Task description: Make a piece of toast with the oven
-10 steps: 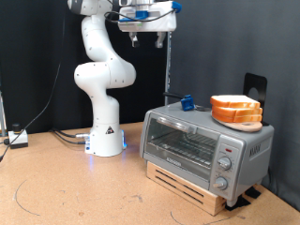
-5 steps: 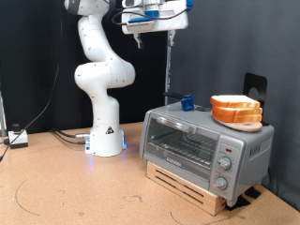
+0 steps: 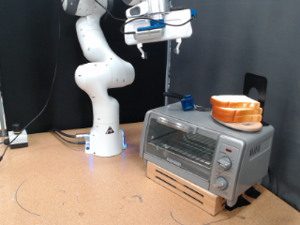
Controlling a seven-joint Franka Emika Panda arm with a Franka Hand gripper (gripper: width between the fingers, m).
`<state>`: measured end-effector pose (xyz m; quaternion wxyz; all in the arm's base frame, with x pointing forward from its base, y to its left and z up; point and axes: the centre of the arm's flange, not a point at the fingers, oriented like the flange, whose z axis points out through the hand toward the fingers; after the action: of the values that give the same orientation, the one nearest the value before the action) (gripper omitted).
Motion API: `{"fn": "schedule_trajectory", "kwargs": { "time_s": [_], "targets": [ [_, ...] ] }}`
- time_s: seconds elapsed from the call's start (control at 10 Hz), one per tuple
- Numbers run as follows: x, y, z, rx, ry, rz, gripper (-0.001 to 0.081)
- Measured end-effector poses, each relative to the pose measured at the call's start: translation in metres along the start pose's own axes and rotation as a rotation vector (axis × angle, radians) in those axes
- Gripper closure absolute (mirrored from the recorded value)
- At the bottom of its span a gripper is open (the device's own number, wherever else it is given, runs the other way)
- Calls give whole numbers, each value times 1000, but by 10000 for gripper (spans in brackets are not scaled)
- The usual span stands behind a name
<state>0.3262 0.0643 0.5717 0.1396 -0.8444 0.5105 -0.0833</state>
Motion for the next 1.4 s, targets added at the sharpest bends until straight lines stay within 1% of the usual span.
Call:
{"fn": "schedule_trajectory", "kwargs": {
  "time_s": [0.1,0.2,0.3,0.4,0.5,0.6,0.7,0.8,0.9,1.1,1.2,1.4],
  "targets": [
    [4,4,6,40,-29,-110,-1],
    [15,9,18,71,-44,-227,-1],
    [19,10,28,99,-57,-325,-1],
    [18,10,28,92,-57,-284,-1],
    [16,12,30,74,-77,-308,-1],
    [14,17,33,32,-139,-377,-1],
    [17,23,36,-7,-212,-418,-1],
    [22,28,42,-46,-263,-428,-1],
    [27,30,50,-71,-287,-423,-1],
    [33,30,65,-95,-283,-412,-1],
    [34,28,71,-89,-273,-409,-1],
    [36,26,77,-55,-245,-407,-1]
  ]
}}
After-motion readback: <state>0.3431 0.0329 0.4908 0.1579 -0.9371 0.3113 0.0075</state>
